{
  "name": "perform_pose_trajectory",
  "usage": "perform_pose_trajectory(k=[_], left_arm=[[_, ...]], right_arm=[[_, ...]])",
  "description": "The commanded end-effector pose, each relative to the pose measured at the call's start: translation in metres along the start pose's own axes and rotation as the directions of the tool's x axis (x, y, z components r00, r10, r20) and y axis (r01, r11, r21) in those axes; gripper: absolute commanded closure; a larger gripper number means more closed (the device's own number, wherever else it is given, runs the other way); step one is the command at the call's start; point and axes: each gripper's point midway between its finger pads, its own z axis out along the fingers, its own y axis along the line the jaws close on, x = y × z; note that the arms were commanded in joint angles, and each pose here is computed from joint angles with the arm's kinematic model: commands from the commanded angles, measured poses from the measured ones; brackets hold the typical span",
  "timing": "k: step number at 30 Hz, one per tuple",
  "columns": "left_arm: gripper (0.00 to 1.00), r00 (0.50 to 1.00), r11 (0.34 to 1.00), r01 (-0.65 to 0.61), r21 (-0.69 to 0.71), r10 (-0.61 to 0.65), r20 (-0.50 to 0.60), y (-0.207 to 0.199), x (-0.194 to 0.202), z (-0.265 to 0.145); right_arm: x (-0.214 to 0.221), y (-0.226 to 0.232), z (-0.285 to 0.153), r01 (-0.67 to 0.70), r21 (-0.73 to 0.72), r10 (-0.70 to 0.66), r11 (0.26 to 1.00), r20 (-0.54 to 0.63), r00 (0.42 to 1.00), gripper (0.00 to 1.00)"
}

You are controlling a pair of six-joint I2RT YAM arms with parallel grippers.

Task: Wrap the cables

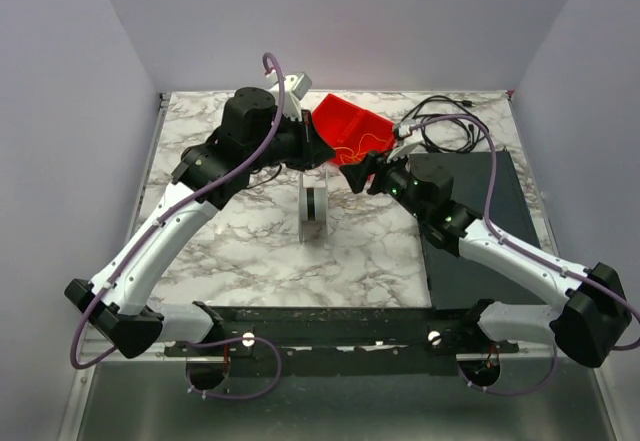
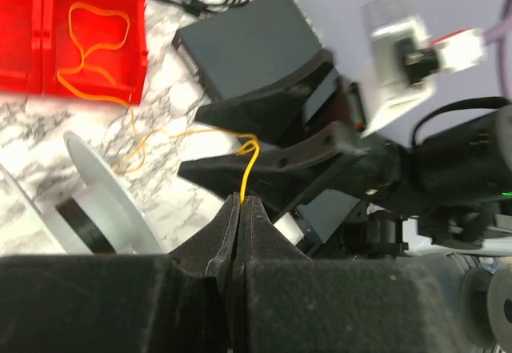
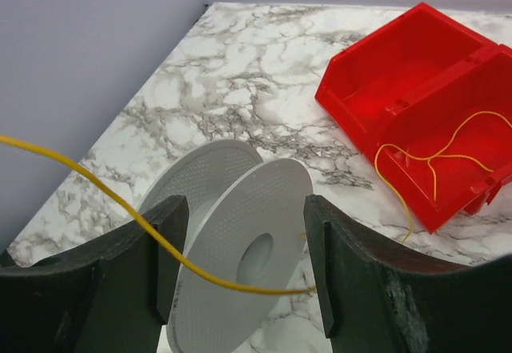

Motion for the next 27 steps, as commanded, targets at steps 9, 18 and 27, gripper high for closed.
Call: perform_pose_trajectory(k=[9, 18, 27], left_arm=[[1.00, 0.994, 0.987, 0.111, -0.112, -0.112, 0.005, 0.039, 0.040, 0.012], [1.00, 0.990, 0.970, 0.140, -0.198, -0.136, 0.036, 0.065, 0.060, 0.001], [1.00, 0.988, 0.966, 0.152, -0.209, -0.155, 0.004, 0.073, 0.080, -0.001]], right_arm=[[-0.003, -0.006, 0.004, 0.009, 0.091, -0.014, 0.996, 0.051, 0.999, 0.67], [0.021, -0.036, -0.001, 0.081, 0.231, -0.071, 0.970, -0.051, 0.996, 0.69], [0.020, -0.033, 0.006, 0.054, 0.234, -0.042, 0.971, -0.056, 0.998, 0.73]])
